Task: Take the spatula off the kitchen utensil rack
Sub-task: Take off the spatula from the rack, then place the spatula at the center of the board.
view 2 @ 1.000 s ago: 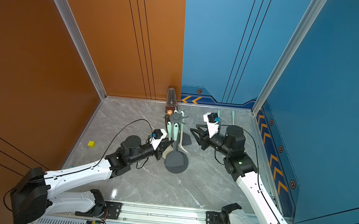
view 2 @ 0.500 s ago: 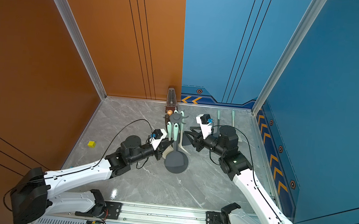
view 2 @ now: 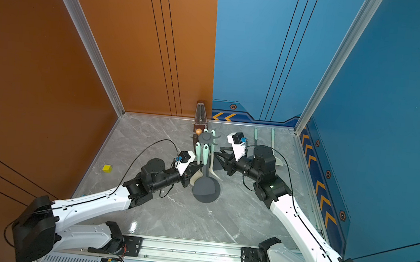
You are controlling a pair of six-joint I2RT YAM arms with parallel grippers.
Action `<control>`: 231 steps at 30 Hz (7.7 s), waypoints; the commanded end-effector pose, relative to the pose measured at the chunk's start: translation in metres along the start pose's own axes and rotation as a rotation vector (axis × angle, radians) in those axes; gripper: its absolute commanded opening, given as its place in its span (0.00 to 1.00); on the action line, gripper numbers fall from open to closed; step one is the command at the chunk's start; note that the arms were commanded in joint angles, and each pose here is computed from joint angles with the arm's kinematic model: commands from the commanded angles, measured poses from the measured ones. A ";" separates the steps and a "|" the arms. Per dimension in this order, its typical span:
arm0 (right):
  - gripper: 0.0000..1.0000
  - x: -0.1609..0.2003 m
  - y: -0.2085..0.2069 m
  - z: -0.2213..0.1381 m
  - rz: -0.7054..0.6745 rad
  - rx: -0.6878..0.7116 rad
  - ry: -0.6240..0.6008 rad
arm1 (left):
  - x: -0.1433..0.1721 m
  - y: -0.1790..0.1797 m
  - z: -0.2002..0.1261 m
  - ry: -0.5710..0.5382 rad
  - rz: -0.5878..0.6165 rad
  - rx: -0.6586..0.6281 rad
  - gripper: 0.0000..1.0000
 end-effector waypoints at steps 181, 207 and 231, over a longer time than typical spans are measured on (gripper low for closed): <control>0.00 0.038 -0.321 0.147 0.509 0.874 0.444 | 0.014 0.000 -0.003 0.034 -0.025 -0.025 0.12; 0.00 0.087 -0.344 0.148 0.628 0.866 0.575 | 0.014 0.000 -0.006 0.032 -0.027 -0.025 0.12; 0.16 0.120 -0.337 0.170 0.627 0.865 0.675 | 0.012 0.001 -0.003 0.029 -0.020 -0.023 0.12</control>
Point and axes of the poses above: each gripper's point midway between its finger pads, its own z axis out along the fingers, its own y axis along the line the jaws close on, x = y × z, the point moved 8 cm from there along -z, back along the fingers, and after that the axes turned 7 degrees about z, right-handed, at the moved point
